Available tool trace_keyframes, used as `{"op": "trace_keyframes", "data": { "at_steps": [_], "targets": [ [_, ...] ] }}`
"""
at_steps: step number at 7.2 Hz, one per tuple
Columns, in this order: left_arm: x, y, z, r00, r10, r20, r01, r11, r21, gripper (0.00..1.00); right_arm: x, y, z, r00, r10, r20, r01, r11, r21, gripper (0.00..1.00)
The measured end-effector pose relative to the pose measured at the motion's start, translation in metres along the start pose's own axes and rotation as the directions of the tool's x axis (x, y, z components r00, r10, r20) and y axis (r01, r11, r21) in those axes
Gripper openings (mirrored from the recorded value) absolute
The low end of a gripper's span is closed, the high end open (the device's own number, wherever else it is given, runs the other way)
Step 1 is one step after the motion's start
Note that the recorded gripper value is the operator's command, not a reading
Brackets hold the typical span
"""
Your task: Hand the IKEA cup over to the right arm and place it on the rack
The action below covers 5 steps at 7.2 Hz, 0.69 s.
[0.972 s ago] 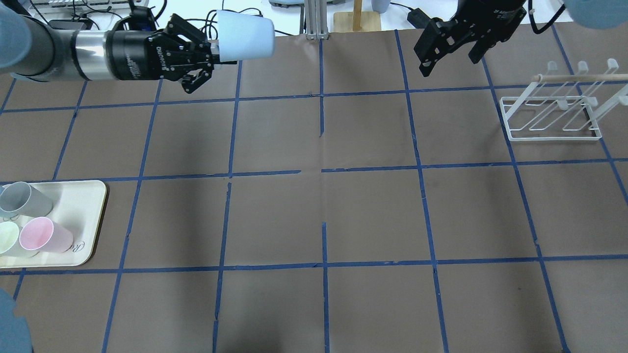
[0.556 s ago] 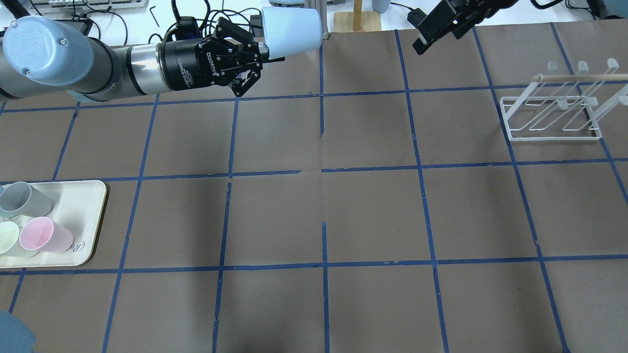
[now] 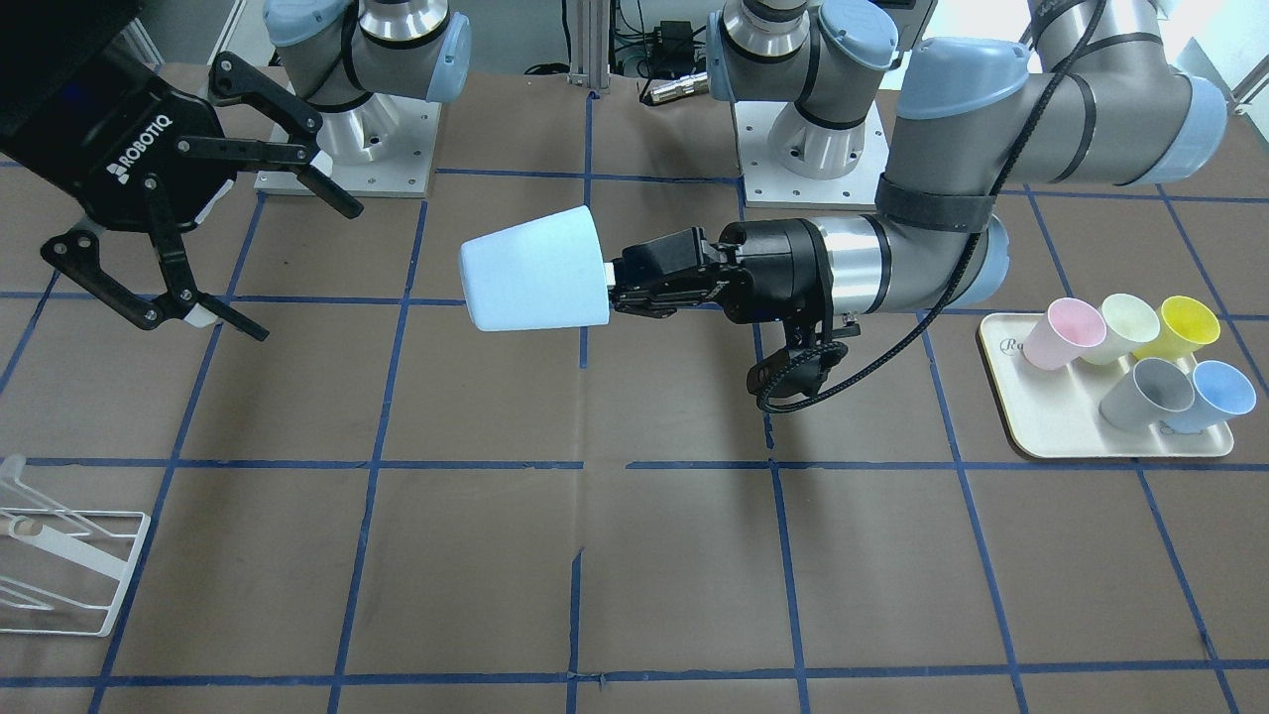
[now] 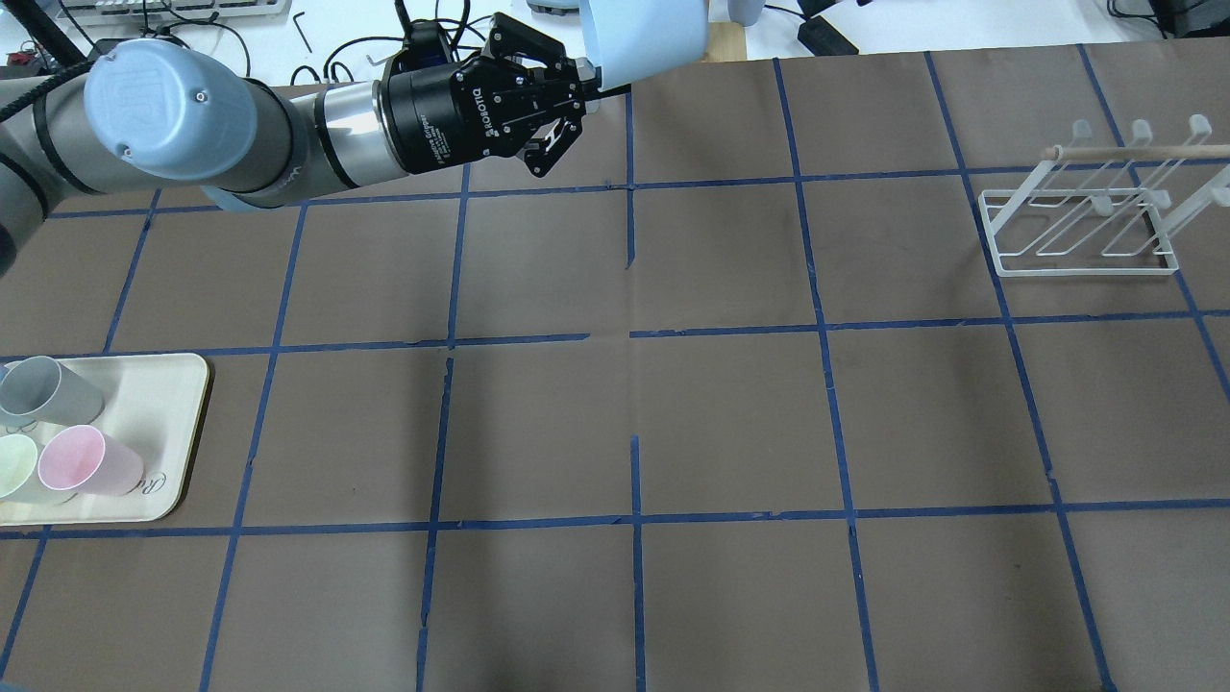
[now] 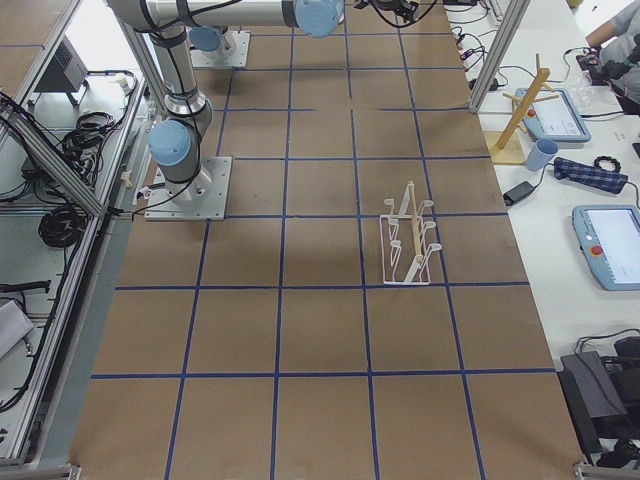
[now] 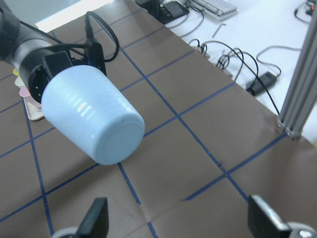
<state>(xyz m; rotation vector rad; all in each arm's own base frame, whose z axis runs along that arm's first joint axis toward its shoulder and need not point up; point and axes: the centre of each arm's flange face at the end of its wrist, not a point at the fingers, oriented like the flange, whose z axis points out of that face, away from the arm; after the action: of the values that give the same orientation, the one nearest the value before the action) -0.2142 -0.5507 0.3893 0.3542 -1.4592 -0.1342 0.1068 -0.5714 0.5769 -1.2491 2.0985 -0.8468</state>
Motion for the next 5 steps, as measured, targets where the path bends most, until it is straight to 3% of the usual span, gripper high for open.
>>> {"op": "trace_keyframes", "data": {
  "at_steps": [2, 5],
  "targets": [
    [0.004, 0.006, 0.007, 1.000, 0.004, -0.011, -0.004, 1.000, -0.001, 0.00, -0.013, -0.010, 0.004, 0.980, -0.193, 0.046, 0.186, 0.974, 0.128, 0.99],
    [0.004, 0.012, 0.015, 1.000, 0.007, -0.012, -0.008, 1.000, -0.012, 0.00, -0.029, 0.000, 0.038, 0.944, -0.312, 0.105, 0.279, 0.927, 0.251, 0.99]
  ]
}}
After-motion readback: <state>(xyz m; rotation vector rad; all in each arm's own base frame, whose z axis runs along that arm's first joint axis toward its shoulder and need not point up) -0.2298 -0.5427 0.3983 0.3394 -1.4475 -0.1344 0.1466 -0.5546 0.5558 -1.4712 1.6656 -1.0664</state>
